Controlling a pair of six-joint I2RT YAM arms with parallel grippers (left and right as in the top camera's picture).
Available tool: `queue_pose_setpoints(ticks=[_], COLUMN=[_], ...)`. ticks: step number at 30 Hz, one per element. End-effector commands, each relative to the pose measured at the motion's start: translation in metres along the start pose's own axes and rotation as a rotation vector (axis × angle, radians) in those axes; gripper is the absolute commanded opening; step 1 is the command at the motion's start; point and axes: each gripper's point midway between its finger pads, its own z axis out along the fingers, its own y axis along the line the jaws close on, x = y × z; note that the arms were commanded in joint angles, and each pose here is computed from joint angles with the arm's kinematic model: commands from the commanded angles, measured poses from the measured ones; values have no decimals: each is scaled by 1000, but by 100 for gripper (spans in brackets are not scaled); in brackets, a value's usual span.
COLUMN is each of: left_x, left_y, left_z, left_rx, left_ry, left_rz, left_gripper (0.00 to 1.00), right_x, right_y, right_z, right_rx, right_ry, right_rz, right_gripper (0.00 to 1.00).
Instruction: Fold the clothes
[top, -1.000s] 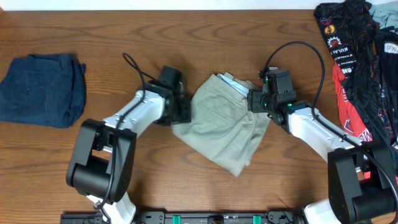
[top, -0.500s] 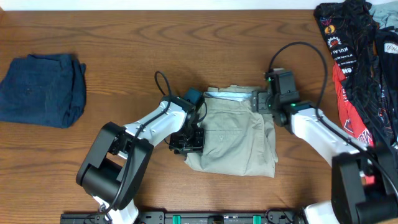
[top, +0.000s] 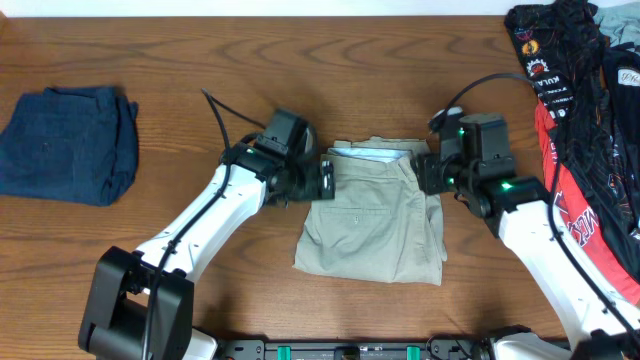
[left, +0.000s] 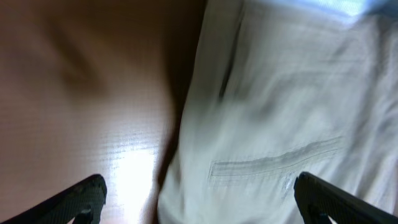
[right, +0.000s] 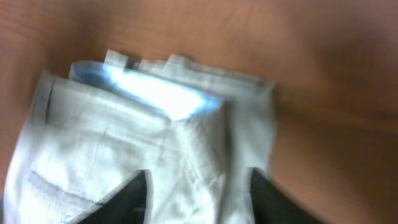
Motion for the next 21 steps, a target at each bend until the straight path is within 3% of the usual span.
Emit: queue_pose_setpoints(ticks=[1, 2, 7, 15, 21], left_x=[-18, -21, -25, -15, -7], left_y=[0, -1, 0, 2, -18], left_z=[1, 4, 22, 62, 88], left_rx=[-14, -10, -1, 40, 194], left_ry=[-63, -72, -62, 20, 85], left_rz=[58, 60, 59, 45, 51], left_gripper=[98, 98, 98, 98, 98], right_x=[21, 27, 52, 84, 90], right_y=[18, 21, 13, -64, -69], right_z=[14, 20, 49, 79, 83], right_rx=[-133, -159, -155, 272, 301], right_ry=[94, 120, 224, 314, 330], right_rz=[-7, -16, -13, 150, 168], right_gripper=[29, 24, 23, 23, 25])
